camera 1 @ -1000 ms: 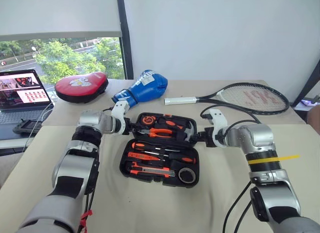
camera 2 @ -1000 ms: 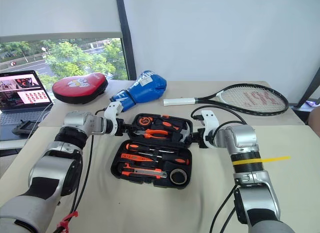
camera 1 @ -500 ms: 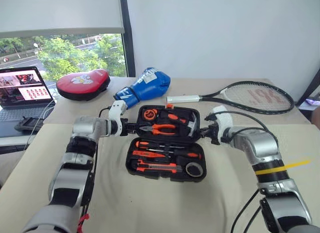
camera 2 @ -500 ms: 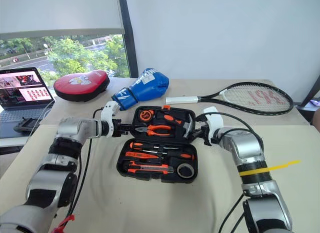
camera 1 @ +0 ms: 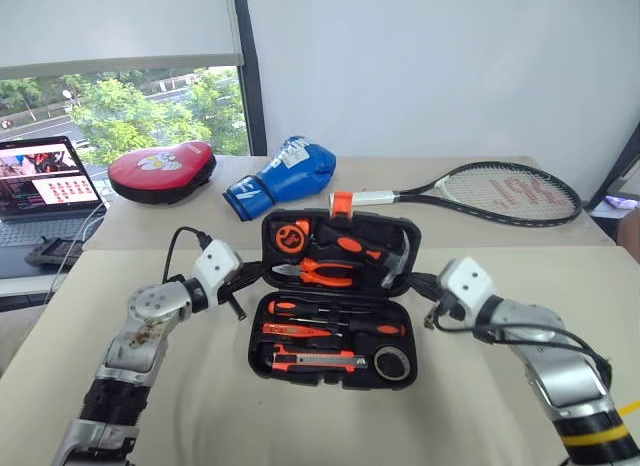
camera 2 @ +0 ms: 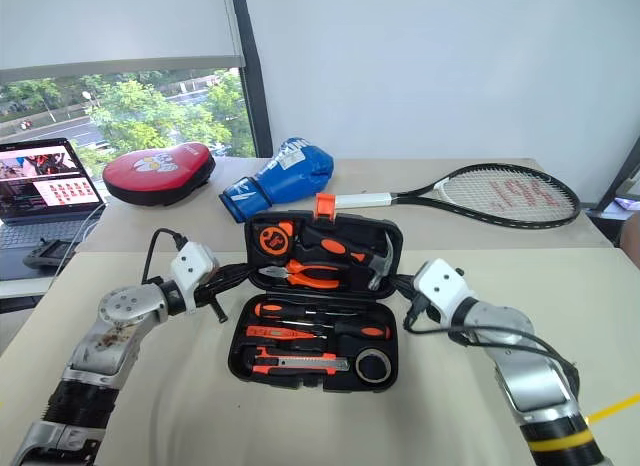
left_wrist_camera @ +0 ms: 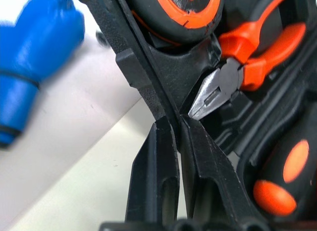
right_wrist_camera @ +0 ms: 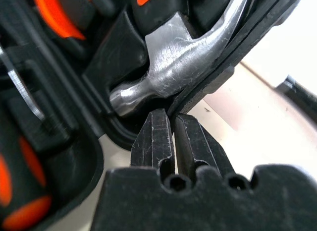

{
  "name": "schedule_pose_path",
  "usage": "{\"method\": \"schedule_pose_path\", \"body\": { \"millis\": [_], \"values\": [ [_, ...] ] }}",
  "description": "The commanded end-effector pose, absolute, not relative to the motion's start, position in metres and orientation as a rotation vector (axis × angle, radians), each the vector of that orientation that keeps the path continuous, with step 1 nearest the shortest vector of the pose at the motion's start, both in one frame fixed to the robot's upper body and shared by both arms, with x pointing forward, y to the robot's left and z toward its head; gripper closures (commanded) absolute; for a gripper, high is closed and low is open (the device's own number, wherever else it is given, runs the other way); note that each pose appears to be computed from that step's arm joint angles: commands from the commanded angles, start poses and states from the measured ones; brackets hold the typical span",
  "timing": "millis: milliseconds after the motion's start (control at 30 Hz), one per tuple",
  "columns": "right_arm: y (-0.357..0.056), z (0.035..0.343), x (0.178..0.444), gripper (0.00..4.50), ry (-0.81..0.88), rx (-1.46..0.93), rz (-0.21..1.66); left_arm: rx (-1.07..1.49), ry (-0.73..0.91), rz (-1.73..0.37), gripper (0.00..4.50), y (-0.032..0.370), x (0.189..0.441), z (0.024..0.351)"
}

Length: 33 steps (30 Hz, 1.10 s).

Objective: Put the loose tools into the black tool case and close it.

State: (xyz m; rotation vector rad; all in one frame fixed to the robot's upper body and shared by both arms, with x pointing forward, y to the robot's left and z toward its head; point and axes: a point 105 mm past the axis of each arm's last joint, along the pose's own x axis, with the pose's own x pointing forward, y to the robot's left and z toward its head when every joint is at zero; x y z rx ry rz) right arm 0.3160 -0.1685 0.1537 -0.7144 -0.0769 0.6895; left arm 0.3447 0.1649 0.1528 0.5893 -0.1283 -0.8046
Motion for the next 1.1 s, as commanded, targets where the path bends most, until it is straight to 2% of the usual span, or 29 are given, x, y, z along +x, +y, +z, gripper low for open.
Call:
{"method": "schedule_pose_path", "body": {
  "millis": [33,200,267,333,367,433,567,667,733,800,833,867,900,967,1033,1100],
  "values": [
    [-0.167,0.173,0.292,4.50,-0.247,-0.979,0.694,0.803,-0.253,-0.792,4.48,0.169,0.337,0.159],
    [-0.170,0.159,0.269,4.50,-0.233,-1.069,0.724,0.838,-0.253,-0.749,4.48,0.186,0.336,0.152],
    [-0.175,0.156,0.264,4.50,-0.185,-1.060,0.713,0.757,-0.217,-0.734,4.48,0.196,0.335,0.151],
    [-0.180,0.155,0.258,3.70,-0.136,-1.061,0.713,0.676,-0.179,-0.735,3.76,0.206,0.332,0.149],
    [-0.183,0.157,0.256,3.48,-0.125,-1.057,0.703,0.632,-0.148,-0.742,3.54,0.211,0.330,0.146],
    [-0.189,0.153,0.248,2.72,-0.055,-1.069,0.721,0.561,-0.082,-0.757,2.71,0.222,0.324,0.142],
    [-0.196,0.129,0.214,1.44,0.160,-1.048,0.854,0.523,-0.010,-0.724,1.33,0.243,0.319,0.140],
    [-0.187,0.134,0.198,1.44,0.195,-0.910,0.890,0.463,0.005,-0.703,1.33,0.246,0.321,0.144],
    [-0.166,0.143,0.177,1.98,0.217,-0.700,0.986,0.380,0.017,-0.732,1.29,0.241,0.320,0.147],
    [-0.143,0.149,0.159,2.68,0.232,-0.552,1.113,0.319,0.028,-0.791,1.82,0.231,0.316,0.151],
    [-0.137,0.150,0.156,2.95,0.240,-0.516,1.149,0.295,0.039,-0.821,1.94,0.227,0.313,0.151],
    [-0.129,0.149,0.153,3.25,0.252,-0.483,1.194,0.269,0.052,-0.851,2.32,0.223,0.310,0.152],
    [-0.124,0.148,0.150,3.75,0.272,-0.467,1.229,0.243,0.071,-0.880,2.84,0.219,0.306,0.153],
    [-0.114,0.143,0.151,4.35,0.294,-0.474,1.286,0.205,0.114,-0.953,3.46,0.213,0.295,0.155],
    [-0.108,0.138,0.155,4.50,0.312,-0.494,1.322,0.149,0.164,-1.021,4.30,0.210,0.284,0.162],
    [-0.107,0.129,0.166,4.50,0.349,-0.527,1.318,0.147,0.205,-1.098,4.42,0.210,0.270,0.172]
  ]
}}
